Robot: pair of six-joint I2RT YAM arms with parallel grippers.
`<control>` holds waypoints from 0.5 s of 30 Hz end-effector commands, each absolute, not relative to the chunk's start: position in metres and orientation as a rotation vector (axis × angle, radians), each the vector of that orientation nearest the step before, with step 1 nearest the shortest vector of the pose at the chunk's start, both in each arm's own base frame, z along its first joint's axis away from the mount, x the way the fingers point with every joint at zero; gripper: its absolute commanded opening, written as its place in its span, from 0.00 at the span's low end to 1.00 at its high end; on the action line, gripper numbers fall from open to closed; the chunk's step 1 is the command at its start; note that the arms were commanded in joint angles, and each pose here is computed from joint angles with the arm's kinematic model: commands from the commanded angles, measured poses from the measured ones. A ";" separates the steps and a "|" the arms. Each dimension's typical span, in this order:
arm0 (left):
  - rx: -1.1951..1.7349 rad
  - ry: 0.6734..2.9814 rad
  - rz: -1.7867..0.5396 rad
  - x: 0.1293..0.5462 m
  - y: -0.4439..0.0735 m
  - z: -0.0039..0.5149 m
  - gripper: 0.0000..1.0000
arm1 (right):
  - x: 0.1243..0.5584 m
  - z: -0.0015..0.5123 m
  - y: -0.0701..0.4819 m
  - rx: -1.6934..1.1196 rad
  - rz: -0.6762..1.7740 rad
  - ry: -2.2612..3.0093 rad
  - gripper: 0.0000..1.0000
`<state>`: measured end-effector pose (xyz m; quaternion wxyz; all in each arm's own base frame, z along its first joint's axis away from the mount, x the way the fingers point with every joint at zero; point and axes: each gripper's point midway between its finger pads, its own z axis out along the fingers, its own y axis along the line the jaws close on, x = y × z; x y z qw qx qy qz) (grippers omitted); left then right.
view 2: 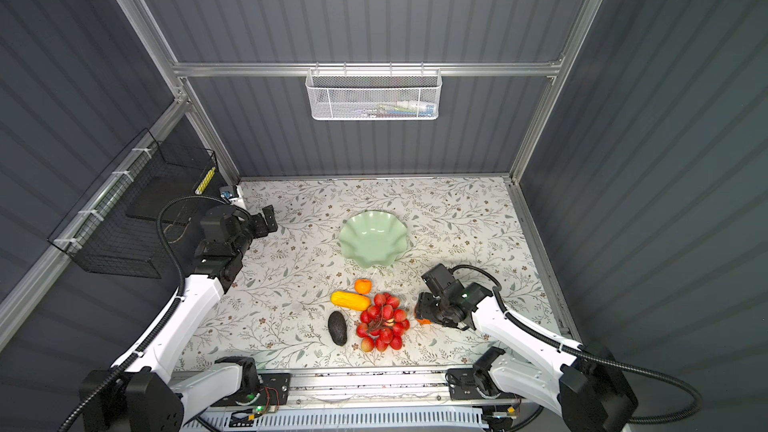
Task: Place and organize the fake fruits in the fruit bowl
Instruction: 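Reach the right gripper to the large orange fruit and grasp it, then carry the orange fruit with the right gripper into the green bowl and release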
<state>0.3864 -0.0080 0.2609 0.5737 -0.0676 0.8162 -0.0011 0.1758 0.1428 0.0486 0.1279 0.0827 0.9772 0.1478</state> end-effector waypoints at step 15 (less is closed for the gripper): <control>-0.169 1.943 -0.027 0.384 -0.011 0.257 1.00 | 0.326 0.180 0.210 -0.219 0.261 2.433 0.52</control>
